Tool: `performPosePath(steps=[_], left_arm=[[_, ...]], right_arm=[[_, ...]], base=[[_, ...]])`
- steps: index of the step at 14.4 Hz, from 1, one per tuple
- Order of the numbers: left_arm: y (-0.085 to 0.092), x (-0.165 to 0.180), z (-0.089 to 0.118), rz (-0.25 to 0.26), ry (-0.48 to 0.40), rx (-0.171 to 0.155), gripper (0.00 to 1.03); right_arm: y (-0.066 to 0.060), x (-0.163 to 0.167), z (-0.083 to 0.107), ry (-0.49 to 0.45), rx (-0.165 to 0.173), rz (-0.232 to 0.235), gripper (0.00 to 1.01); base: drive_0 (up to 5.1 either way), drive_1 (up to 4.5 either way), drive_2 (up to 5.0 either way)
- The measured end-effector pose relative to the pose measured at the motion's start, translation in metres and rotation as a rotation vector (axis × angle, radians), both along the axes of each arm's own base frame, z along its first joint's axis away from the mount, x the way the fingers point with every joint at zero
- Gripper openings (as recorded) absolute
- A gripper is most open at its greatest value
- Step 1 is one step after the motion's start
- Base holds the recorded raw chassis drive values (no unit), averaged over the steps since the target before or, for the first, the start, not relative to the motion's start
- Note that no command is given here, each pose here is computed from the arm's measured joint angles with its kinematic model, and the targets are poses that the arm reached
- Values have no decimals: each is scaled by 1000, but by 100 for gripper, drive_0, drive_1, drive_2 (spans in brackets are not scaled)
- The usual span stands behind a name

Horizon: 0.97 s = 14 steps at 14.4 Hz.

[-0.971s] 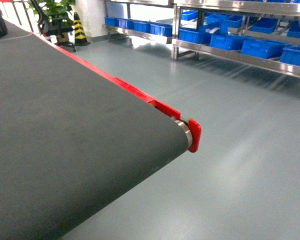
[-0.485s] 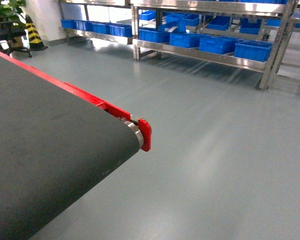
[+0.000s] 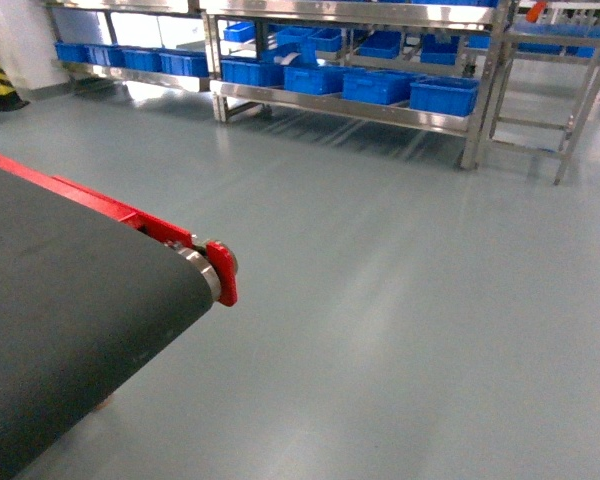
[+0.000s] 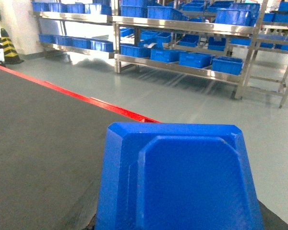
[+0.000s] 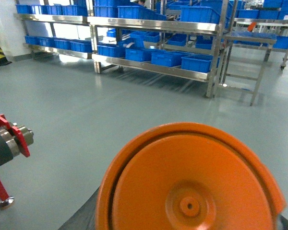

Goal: Sort blue parts and orange caps into right shelf containers

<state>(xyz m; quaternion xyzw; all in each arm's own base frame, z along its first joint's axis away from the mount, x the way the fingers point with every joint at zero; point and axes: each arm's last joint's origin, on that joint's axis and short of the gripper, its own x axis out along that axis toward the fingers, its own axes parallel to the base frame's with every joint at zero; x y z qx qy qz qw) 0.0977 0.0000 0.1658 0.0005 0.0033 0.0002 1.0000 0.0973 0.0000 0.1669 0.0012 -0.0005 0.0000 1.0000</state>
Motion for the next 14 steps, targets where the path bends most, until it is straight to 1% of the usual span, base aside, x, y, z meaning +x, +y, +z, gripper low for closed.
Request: performPosePath(steps=[14], left_arm=[[0, 0, 0, 0, 0, 0, 42]], right_arm=[[0, 0, 0, 0, 0, 0, 44]], base=[[-157, -157, -157]])
